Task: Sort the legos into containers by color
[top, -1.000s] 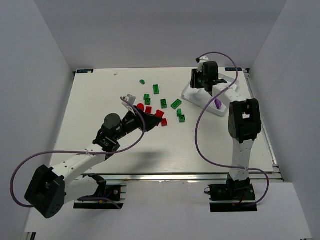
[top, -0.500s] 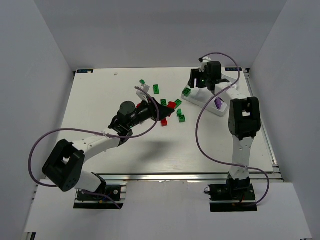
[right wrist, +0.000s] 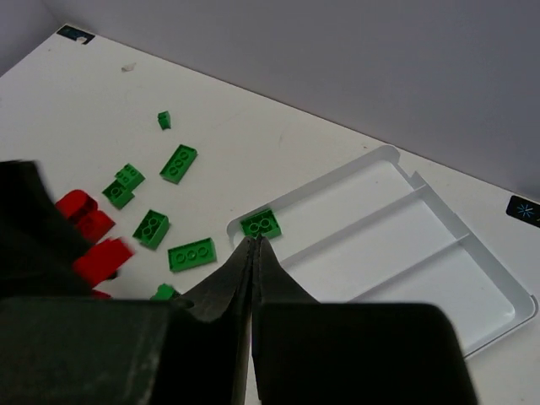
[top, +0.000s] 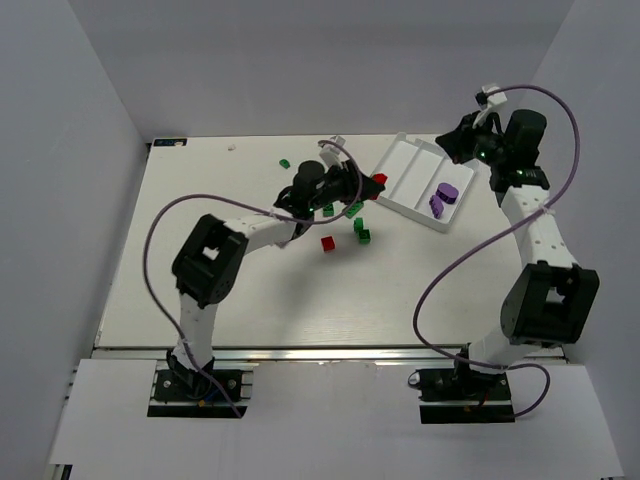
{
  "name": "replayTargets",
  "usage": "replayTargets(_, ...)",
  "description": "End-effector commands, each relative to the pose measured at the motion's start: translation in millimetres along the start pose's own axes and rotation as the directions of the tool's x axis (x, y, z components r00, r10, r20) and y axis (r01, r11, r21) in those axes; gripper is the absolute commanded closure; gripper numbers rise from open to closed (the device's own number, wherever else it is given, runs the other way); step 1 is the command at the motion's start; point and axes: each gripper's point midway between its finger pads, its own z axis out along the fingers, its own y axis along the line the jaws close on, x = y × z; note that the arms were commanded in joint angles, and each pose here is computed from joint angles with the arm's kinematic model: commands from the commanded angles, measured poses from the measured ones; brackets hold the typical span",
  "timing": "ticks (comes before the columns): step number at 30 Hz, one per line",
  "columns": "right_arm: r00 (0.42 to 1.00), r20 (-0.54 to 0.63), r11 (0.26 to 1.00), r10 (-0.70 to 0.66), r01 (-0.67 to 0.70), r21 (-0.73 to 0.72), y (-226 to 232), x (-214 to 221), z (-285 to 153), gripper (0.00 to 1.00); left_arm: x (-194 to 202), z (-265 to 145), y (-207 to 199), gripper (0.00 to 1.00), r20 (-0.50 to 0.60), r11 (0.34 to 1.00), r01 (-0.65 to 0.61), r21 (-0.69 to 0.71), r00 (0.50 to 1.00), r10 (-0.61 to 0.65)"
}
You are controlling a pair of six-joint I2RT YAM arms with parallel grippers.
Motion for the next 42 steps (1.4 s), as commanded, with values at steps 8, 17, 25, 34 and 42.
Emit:
replayTargets(8, 0.994, -0.09, 0.992, 0.057, -0.067, -0.11, 32.1, 48.6, -36.4, 1.0, -8.9, 123.2, 9.2, 0.97, 0.048, 1.0, 0.014, 0.015, 0.999, -0.015)
replayTargets(17, 0.989, -0.095, 0.986, 0.115, -0.125, -0.109, 29.9, 52.3, -44.2, 1.0, -12.0, 165.7, 45.3, 0.94, 0.241, 0.997, -0.026, -0.077, 0.969, 0.044)
replayTargets(25, 0.982, -0.097, 0.979, 0.162, -0.173, -0.112, 29.9, 54.0, -48.6, 1.0, 1.3, 182.3, 77.9, 0.87, 0.276, 0.983, -0.034, -0.182, 0.957, 0.084)
replayTargets(34, 0.978, -0.101, 0.974, 0.184, -0.195, -0.115, 27.8, 57.2, -50.1, 1.0, 14.6, 181.1, 82.8, 0.61, 0.242, 0.979, -0.037, -0.203, 0.966, 0.086)
replayTargets(42, 0.974, -0.109, 0.971, 0.196, -0.208, -0.115, 28.8, 62.1, -50.5, 1.0, 18.2, 180.8, 79.6, 0.42, 0.223, 0.976, -0.049, -0.212, 0.97, 0.096)
